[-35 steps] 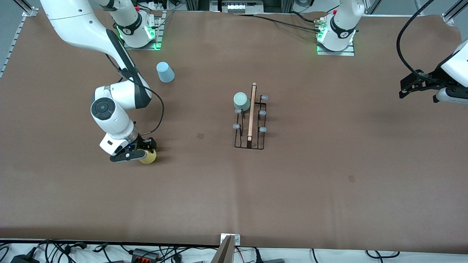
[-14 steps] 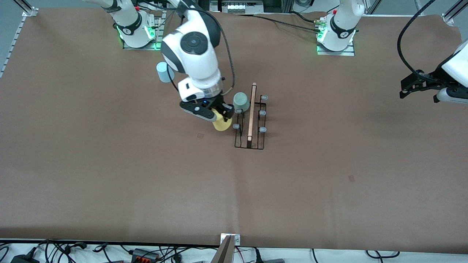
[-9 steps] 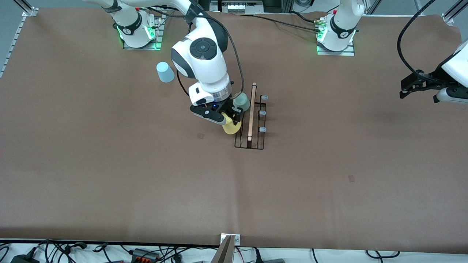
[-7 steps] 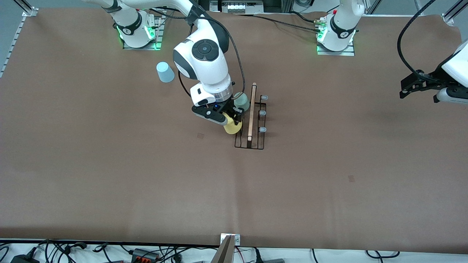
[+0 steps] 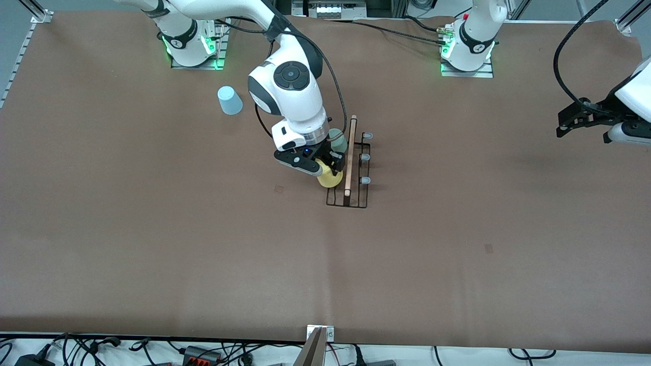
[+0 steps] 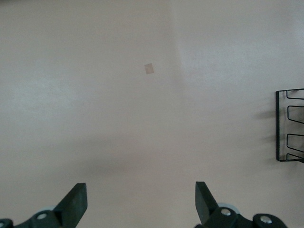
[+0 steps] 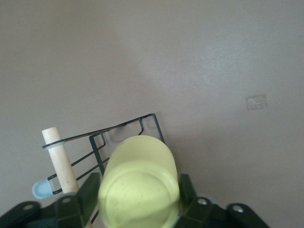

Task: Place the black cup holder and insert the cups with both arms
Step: 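Carry the yellow cup to the rack and lower it onto a peg, then open the right gripper and withdraw it from the yellow cup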

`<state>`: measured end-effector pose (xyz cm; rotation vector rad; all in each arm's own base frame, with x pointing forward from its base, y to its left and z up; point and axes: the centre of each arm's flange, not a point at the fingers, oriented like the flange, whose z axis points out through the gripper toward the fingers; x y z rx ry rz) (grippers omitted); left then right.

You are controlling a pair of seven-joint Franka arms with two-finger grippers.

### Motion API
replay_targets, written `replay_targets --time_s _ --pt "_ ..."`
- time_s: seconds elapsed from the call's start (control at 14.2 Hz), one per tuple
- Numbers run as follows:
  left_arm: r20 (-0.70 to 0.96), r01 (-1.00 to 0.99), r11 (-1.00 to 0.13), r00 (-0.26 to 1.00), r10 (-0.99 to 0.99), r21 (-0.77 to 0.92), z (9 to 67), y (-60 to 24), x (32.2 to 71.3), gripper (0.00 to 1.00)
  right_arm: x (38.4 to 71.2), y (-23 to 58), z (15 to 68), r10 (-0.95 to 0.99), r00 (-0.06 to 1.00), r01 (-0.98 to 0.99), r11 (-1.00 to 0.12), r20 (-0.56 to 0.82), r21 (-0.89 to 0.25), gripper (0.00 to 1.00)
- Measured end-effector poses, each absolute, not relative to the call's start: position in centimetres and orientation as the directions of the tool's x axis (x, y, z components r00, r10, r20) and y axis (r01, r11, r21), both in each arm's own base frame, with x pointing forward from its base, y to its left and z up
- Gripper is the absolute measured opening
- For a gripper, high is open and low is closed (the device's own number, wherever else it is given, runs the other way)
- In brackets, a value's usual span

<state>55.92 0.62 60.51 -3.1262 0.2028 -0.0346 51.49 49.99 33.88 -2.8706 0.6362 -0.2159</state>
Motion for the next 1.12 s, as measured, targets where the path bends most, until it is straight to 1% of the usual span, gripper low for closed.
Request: replay_targets --time_s 0.14,0.28,0.42,0.56,0.63,0.77,0.91,1.12 --pt "0.021 -0.129 -0.992 0.991 -0.129 -0.010 60.5 0.6 55.9 1.00 52.0 49.6 34.2 -0.433 0.894 -0.402 -0.889 0.114 -0.219 1.00" --pt "0.021 -0.129 -0.992 0.991 -0.129 -0.010 60.5 0.6 55.9 1.00 53.4 48.1 35.0 -0.441 0.887 -0.411 -0.890 0.136 -0.199 1.00" --pt "0.021 -0.129 -0.992 0.991 -0.129 -0.010 60.5 0.6 55.9 1.00 55.3 44.9 37.1 -0.403 0.902 -0.386 -0.913 0.152 -0.129 1.00" --pt "0.021 -0.128 -0.992 0.991 -0.129 -0.010 60.5 0.7 55.9 1.00 57.7 39.3 40.9 -0.360 0.920 -0.355 -0.933 0.153 -0.058 1.00" --pt "0.021 -0.128 -0.992 0.991 -0.128 -0.010 60.5 0.7 55.9 1.00 59.0 35.8 43.1 -0.349 0.926 -0.347 -0.937 0.144 -0.042 1.00" --pt "0.021 -0.128 -0.992 0.992 -0.128 -0.010 60.5 0.7 55.9 1.00 60.8 28.0 47.5 -0.321 0.943 -0.318 -0.947 0.083 -0.046 1.00" --pt "0.020 -0.128 -0.992 0.992 -0.128 -0.010 60.5 0.7 55.9 1.00 61.1 19.8 51.2 -0.253 0.967 -0.252 -0.967 0.010 -0.035 1.00" --pt "0.020 -0.128 -0.992 0.992 -0.128 -0.010 60.4 0.7 55.9 1.00 59.9 8.8 55.8 -0.158 0.987 -0.159 -0.987 -0.040 -0.016 1.00"
